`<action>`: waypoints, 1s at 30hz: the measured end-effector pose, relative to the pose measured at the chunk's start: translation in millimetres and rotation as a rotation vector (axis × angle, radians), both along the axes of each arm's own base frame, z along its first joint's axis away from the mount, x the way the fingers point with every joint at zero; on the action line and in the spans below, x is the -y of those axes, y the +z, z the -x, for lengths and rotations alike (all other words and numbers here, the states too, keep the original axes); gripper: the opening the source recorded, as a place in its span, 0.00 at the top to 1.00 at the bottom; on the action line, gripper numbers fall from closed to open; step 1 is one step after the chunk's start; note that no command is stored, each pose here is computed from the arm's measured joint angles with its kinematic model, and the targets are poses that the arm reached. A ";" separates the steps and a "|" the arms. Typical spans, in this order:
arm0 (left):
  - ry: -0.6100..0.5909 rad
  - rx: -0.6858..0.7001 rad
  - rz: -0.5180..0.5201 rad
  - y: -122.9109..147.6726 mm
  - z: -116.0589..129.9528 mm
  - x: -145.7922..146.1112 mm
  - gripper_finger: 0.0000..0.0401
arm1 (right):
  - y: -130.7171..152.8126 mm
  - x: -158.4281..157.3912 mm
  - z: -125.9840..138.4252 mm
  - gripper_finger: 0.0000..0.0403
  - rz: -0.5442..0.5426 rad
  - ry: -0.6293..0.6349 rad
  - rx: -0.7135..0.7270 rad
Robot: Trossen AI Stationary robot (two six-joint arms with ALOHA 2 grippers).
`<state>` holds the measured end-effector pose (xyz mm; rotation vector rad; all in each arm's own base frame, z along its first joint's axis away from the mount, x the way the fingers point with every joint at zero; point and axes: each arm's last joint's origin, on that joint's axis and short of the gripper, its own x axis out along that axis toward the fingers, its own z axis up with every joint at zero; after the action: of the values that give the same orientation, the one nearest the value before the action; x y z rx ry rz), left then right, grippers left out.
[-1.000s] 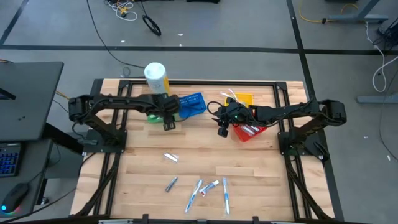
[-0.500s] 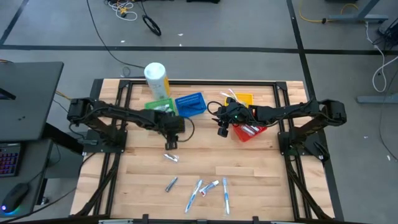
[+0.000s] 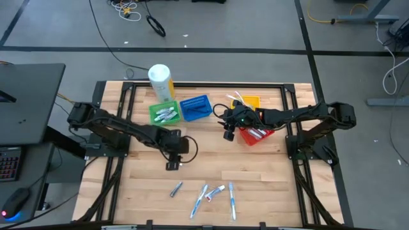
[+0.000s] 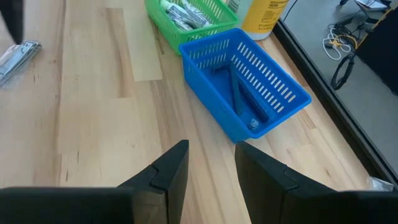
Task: Pick & Place Travel size toiletries
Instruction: Put the left blue toothbrush into the yellow bin
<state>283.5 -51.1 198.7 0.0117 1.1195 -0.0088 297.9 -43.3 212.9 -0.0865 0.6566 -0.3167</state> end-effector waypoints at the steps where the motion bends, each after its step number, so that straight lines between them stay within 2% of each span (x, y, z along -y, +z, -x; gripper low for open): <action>1: 0.003 0.004 0.005 0.2 0.2 3.2 0.58 | 0.0 0.0 0.0 0.65 0.000 0.000 0.000; 6: -0.020 0.073 0.051 3.5 -2.7 19.5 0.58 | 0.0 -0.1 0.0 0.65 -0.015 -0.008 0.006; 10: -0.030 0.158 0.105 8.4 -7.2 32.2 0.58 | -0.3 -3.4 -0.9 0.65 -0.082 0.082 0.013; 13: 0.031 0.246 0.187 14.3 -13.0 39.2 0.58 | -0.4 -9.3 -1.7 0.65 -0.132 0.160 0.018; 17: 0.166 0.324 0.334 21.4 -18.9 44.9 0.58 | -0.4 -17.3 -2.5 0.65 -0.138 0.181 0.018; 19: 0.193 0.327 0.398 22.8 -19.2 49.3 0.58 | -0.4 -21.0 -2.8 0.65 -0.143 0.187 0.018; 21: 0.201 0.310 0.400 17.9 -18.6 57.0 0.58 | -0.4 -24.7 -3.1 0.65 -0.165 0.183 0.023; 25: 0.306 0.276 0.391 4.9 -18.4 74.5 0.58 | -0.6 -32.8 -3.5 0.65 -0.215 0.167 0.032; 30: 0.297 0.272 0.363 -6.2 -27.3 104.0 0.58 | -0.4 -46.9 -3.7 0.65 -0.273 0.140 0.045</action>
<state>310.8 -155.2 192.5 -0.4649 0.8264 0.0536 301.6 3.6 212.5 0.1353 0.6398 -0.0918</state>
